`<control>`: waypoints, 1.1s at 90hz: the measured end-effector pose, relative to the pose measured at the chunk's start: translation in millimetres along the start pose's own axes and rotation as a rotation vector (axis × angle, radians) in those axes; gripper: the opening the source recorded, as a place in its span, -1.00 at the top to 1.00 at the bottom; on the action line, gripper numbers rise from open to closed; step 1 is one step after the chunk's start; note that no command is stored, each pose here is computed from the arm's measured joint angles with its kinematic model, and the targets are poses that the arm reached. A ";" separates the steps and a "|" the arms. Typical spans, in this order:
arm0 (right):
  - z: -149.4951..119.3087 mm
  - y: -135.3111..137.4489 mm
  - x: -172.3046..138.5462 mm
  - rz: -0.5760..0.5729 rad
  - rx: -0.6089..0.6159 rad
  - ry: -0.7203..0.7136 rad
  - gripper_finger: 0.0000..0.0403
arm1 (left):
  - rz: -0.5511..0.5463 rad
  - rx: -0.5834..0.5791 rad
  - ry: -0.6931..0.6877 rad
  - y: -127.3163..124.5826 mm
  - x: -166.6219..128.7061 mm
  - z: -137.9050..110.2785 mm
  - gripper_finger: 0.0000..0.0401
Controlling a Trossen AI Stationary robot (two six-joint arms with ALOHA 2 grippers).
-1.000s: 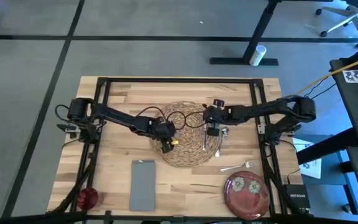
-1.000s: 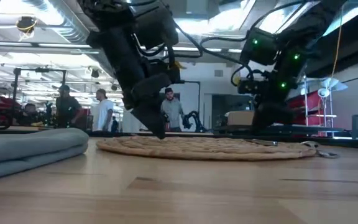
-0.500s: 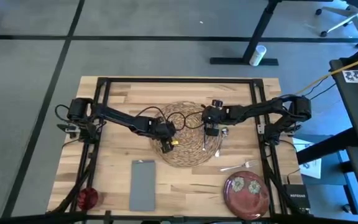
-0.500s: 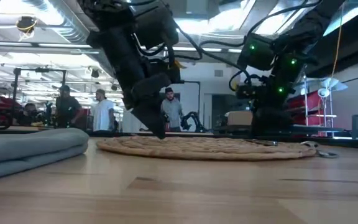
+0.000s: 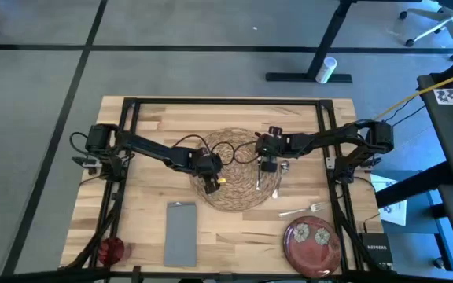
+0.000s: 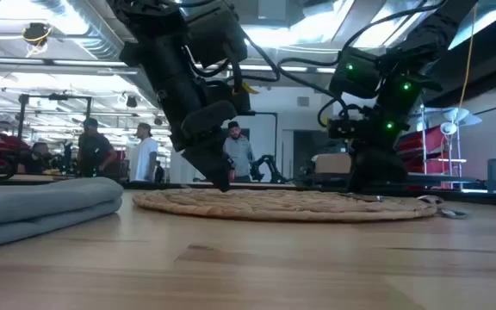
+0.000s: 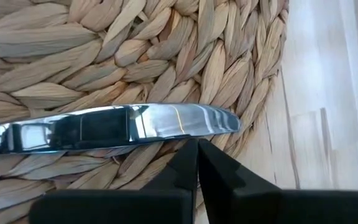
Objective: Set table place
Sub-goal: Adjust the silver table knife on the brown placemat
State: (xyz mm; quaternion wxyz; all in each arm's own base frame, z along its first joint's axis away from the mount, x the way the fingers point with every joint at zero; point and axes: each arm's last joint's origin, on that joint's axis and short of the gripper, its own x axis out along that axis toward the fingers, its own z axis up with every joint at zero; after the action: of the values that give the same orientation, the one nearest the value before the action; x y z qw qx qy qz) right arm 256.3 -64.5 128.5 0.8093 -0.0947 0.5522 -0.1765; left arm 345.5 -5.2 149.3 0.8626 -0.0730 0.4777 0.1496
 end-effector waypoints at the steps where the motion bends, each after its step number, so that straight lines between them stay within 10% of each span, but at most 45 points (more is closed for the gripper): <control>1: 0.0 0.0 0.0 0.000 0.000 0.000 1.00 | 0.000 0.001 0.000 0.0 0.0 0.0 1.00; 99: 6.5 -3.8 -8.7 -0.037 -0.009 -0.072 1.00 | 0.011 0.046 0.009 -2.1 11.3 -2.8 1.00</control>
State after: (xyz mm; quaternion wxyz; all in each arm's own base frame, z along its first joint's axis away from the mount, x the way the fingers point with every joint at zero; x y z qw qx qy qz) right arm 258.8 -64.9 139.8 0.8249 -0.1148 0.5215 -0.1854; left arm 349.6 -5.8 138.2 0.8609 -0.0513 0.4855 0.1430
